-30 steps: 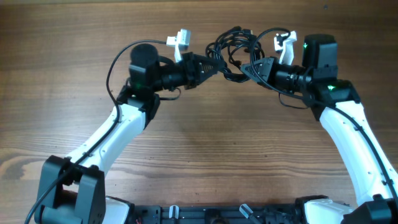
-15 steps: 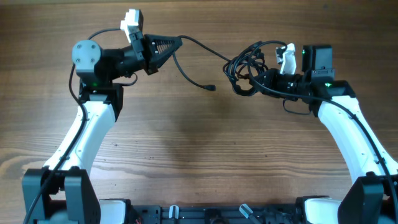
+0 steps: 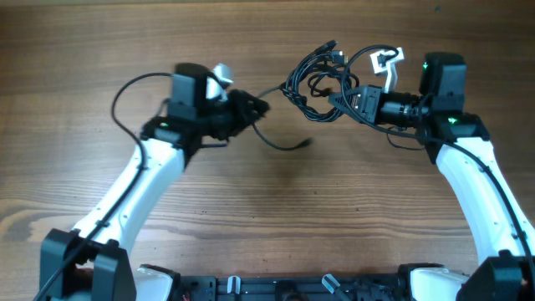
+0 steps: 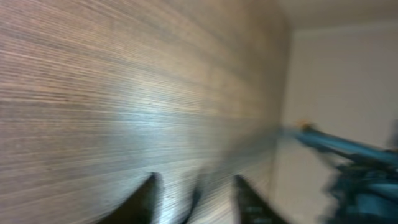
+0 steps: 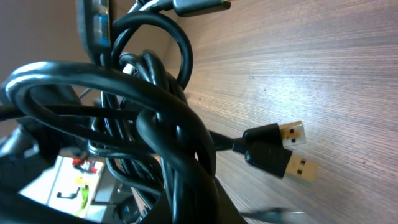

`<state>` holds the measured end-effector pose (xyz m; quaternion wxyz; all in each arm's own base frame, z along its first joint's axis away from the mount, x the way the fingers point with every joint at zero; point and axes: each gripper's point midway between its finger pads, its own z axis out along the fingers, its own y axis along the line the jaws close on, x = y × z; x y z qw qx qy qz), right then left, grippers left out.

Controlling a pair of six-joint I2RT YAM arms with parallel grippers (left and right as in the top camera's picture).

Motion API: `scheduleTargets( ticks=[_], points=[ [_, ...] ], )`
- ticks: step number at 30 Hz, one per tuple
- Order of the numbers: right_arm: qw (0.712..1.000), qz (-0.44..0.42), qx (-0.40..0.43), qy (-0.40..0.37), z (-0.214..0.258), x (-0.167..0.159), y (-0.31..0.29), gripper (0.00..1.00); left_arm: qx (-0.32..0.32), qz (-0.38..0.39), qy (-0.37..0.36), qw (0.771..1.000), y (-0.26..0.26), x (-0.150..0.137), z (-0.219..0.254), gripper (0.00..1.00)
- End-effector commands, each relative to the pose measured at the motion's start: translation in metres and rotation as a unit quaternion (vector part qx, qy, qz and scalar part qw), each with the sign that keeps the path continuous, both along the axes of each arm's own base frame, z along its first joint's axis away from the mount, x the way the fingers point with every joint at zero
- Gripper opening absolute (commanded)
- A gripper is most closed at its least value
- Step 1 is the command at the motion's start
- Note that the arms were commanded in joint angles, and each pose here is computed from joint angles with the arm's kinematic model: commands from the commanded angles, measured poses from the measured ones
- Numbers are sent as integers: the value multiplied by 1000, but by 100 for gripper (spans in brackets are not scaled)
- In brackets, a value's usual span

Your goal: Untangle cables

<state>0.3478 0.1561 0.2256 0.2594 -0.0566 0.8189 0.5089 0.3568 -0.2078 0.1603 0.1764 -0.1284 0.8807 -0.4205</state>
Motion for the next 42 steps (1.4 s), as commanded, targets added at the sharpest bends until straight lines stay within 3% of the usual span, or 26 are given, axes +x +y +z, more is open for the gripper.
scheduleTargets(
  ticks=[1, 4, 6, 11, 13, 19, 24, 29, 31, 39, 41, 42],
  points=[
    [1000, -21, 1, 19, 4, -1, -3, 4, 116, 41, -47, 991, 7, 6, -14, 75],
    [999, -27, -29, 22, -9, -3, -8, 4, 151, 67, -60, 984, 14, 11, -17, 85],
    [998, -34, -55, 24, -19, -4, -13, 4, 152, 62, -92, 982, 17, 21, -7, 85],
    [995, -14, -97, 1, -31, -10, -17, 4, 134, 28, -156, 978, 17, 35, 33, 85],
    [993, 10, -117, -32, -33, -13, -17, 4, 99, -17, -192, 976, 5, 36, 57, 86],
    [969, 118, -117, -184, -18, -26, -3, 4, -5, -123, -230, 965, -30, 15, 86, 87],
    [953, 144, -128, -232, -17, -29, -2, 4, -41, -169, -206, 963, -43, 2, 78, 88],
    [955, 144, -127, -228, -19, -28, -2, 4, -88, -239, -195, 947, -60, -21, 78, 86],
    [955, 144, -125, -226, -18, -28, -1, 5, -97, -260, -202, 939, -64, -29, 81, 82],
    [962, 151, -82, -213, -9, -35, 5, 4, -52, -248, -176, 951, -83, -26, 49, 64],
    [963, 153, -73, -211, -6, -37, 6, 4, -37, -245, -171, 953, -91, -27, 40, 58],
    [965, 152, -65, -202, -5, -38, 7, 4, -24, -241, -170, 955, -95, -26, 33, 48]
  ],
)
